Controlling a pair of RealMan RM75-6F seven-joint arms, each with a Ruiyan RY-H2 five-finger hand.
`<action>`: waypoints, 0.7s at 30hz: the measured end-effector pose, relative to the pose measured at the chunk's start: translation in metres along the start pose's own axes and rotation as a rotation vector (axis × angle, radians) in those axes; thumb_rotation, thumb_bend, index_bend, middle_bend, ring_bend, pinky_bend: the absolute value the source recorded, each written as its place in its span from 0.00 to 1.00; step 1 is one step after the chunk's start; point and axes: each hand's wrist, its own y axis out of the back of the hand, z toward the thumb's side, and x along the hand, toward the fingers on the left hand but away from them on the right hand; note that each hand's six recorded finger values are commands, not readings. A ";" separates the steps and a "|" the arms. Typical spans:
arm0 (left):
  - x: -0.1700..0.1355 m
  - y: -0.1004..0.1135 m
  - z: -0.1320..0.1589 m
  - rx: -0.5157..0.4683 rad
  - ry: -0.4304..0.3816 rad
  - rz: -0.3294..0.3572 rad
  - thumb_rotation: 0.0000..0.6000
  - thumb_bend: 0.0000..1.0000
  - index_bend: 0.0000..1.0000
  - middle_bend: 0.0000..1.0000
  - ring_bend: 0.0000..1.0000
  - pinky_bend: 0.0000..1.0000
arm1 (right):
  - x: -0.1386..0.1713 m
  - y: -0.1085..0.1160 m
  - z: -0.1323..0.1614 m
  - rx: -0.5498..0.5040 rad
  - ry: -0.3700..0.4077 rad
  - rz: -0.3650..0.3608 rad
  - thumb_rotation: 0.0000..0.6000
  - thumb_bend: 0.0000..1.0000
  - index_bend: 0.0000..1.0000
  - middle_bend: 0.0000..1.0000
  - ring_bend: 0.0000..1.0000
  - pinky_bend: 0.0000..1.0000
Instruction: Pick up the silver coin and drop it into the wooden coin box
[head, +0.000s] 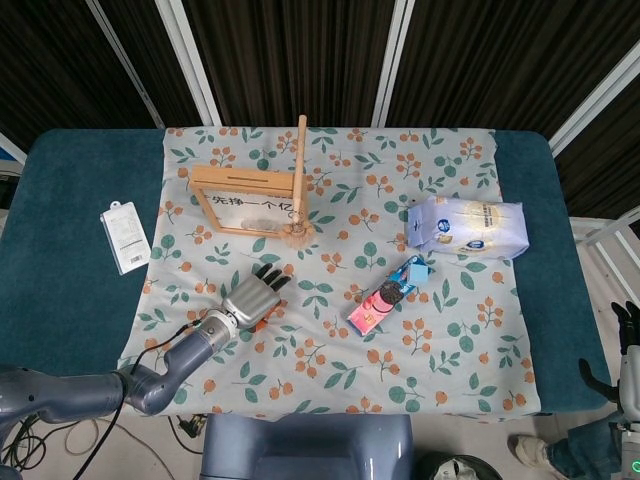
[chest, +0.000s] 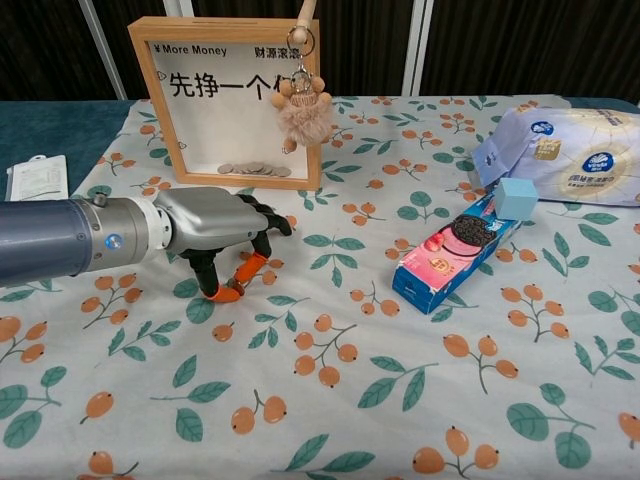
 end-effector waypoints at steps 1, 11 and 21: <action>0.000 0.000 0.000 0.001 0.002 -0.002 1.00 0.35 0.64 0.09 0.00 0.00 | 0.000 0.000 0.000 -0.001 -0.001 0.001 1.00 0.37 0.10 0.05 0.00 0.00; -0.001 0.000 -0.003 0.003 0.028 -0.008 1.00 0.40 0.64 0.10 0.00 0.00 | 0.000 0.000 0.001 0.001 0.001 -0.004 1.00 0.37 0.10 0.05 0.00 0.00; 0.002 -0.004 -0.006 0.007 0.055 -0.029 1.00 0.46 0.64 0.12 0.00 0.00 | 0.000 -0.001 0.000 -0.003 -0.002 0.002 1.00 0.37 0.10 0.05 0.00 0.00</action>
